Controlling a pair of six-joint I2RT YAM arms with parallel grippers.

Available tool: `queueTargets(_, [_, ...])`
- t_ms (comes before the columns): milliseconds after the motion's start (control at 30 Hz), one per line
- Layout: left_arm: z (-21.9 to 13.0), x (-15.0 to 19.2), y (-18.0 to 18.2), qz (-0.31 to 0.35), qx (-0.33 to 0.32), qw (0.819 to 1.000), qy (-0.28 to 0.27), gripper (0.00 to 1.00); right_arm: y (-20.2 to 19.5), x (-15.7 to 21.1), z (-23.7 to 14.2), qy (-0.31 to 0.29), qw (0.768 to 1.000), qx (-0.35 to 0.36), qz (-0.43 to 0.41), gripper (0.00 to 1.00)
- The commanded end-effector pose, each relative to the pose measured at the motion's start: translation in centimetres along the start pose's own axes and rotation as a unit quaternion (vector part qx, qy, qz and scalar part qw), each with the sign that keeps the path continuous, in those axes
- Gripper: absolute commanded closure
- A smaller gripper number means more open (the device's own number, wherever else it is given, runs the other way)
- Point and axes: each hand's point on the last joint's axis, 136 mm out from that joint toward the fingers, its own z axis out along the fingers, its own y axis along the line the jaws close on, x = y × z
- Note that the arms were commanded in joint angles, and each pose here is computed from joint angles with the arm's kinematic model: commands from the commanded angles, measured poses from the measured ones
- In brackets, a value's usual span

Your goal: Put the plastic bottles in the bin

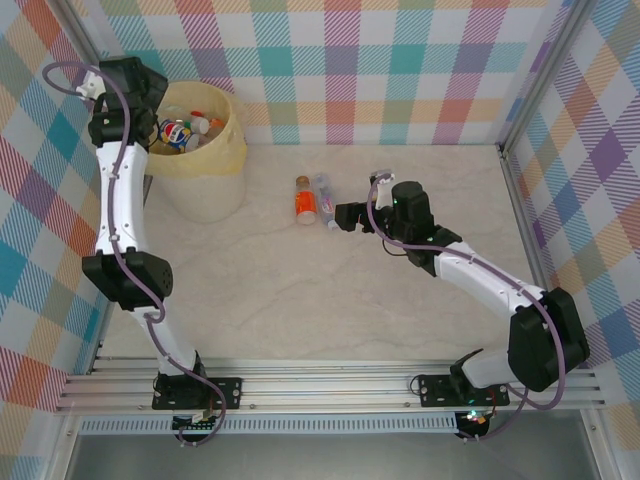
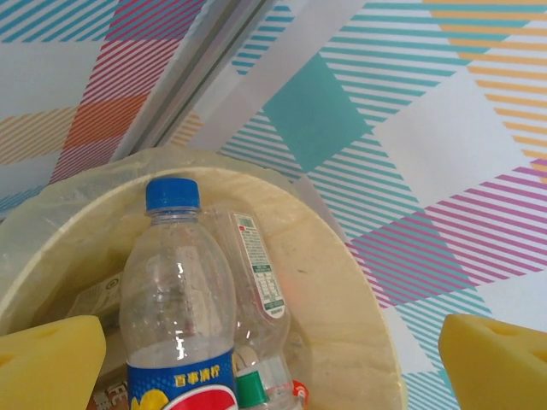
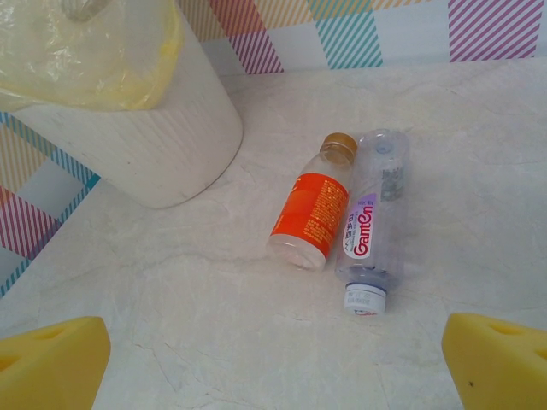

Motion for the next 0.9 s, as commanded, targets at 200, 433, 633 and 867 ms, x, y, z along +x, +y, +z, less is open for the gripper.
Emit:
queueTargets(200, [5.3, 6.0, 0.8, 0.018, 0.009, 0.994, 0.103, 0.0, 0.4, -0.4, 0.7, -0.001, 1.0, -0.008, 0.019, 0.0])
queueTargets(433, [3.4, 5.0, -0.3, 0.014, 0.027, 0.995, 0.1, 0.0, 0.5, -0.2, 0.9, 0.003, 0.999, -0.013, 0.029, 0.0])
queueTargets(633, [-1.2, 4.0, -2.6, 0.048, 0.069, 0.992, 0.096, 0.0, -0.1, -0.6, 0.5, -0.011, 1.0, 0.004, 0.026, 0.0])
queueTargets(867, [-8.2, 11.9, -6.7, 0.141, 0.136, 0.971, 0.138, 0.0, -3.3, -1.3, -0.7, -0.066, 0.993, 0.089, 0.042, 0.0])
